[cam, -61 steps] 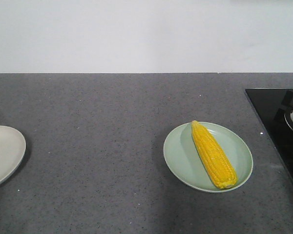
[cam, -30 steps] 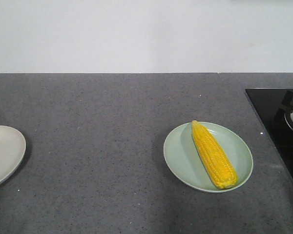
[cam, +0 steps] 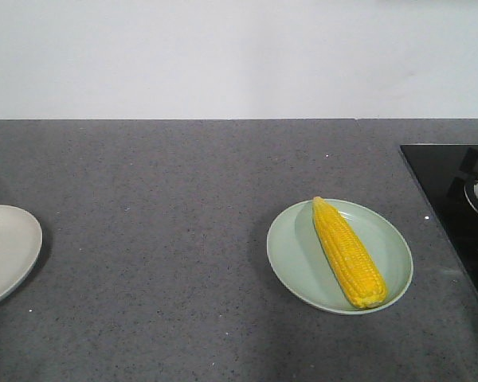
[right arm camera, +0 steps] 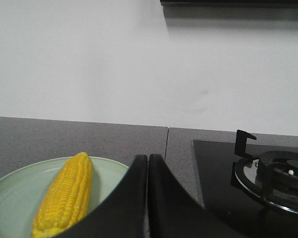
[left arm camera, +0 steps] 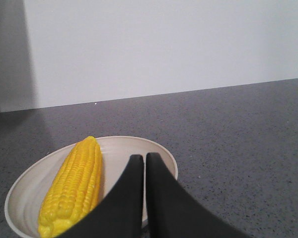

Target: Distribute corn equally

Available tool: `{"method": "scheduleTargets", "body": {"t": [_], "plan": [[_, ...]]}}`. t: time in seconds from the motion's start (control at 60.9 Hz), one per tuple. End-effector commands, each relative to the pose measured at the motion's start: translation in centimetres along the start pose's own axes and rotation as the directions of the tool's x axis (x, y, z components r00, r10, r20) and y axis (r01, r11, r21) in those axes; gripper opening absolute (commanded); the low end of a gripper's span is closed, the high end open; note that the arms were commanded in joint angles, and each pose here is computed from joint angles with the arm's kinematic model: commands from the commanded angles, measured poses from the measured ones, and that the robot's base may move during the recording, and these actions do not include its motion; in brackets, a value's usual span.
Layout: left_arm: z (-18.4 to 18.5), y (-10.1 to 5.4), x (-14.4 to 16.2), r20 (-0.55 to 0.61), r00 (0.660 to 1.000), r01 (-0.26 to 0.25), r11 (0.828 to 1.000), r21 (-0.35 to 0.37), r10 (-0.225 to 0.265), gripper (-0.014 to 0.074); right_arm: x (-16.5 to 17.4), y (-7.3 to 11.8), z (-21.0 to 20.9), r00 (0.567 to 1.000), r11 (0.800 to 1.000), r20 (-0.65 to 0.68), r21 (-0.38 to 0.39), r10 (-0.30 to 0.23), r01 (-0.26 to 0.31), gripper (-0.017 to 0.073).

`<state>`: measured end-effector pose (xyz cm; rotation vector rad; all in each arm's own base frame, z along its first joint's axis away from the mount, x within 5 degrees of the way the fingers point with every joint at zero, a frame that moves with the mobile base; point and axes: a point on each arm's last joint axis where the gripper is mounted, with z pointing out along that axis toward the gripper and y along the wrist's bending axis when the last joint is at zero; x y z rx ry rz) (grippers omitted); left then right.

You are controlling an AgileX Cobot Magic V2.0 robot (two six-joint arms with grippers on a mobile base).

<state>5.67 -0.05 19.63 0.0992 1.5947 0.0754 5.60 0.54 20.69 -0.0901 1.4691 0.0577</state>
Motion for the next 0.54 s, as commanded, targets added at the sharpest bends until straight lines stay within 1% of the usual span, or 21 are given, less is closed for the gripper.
{"method": "scheduleTargets", "body": {"t": [0.0, 0.526], "plan": [[-0.09, 0.00, -0.38, 0.079, 0.997, 0.018, 1.000, -0.003, -0.018, -0.0006, -0.30, -0.04, -0.05, 0.998, 1.000, 0.067, 0.009, -0.011, 0.011, -0.0010], [-0.09, 0.00, -0.38, 0.079, 0.997, 0.018, 1.000, -0.003, -0.018, -0.0006, -0.30, -0.04, -0.05, 0.998, 1.000, 0.067, 0.009, -0.011, 0.011, -0.0010]]}}
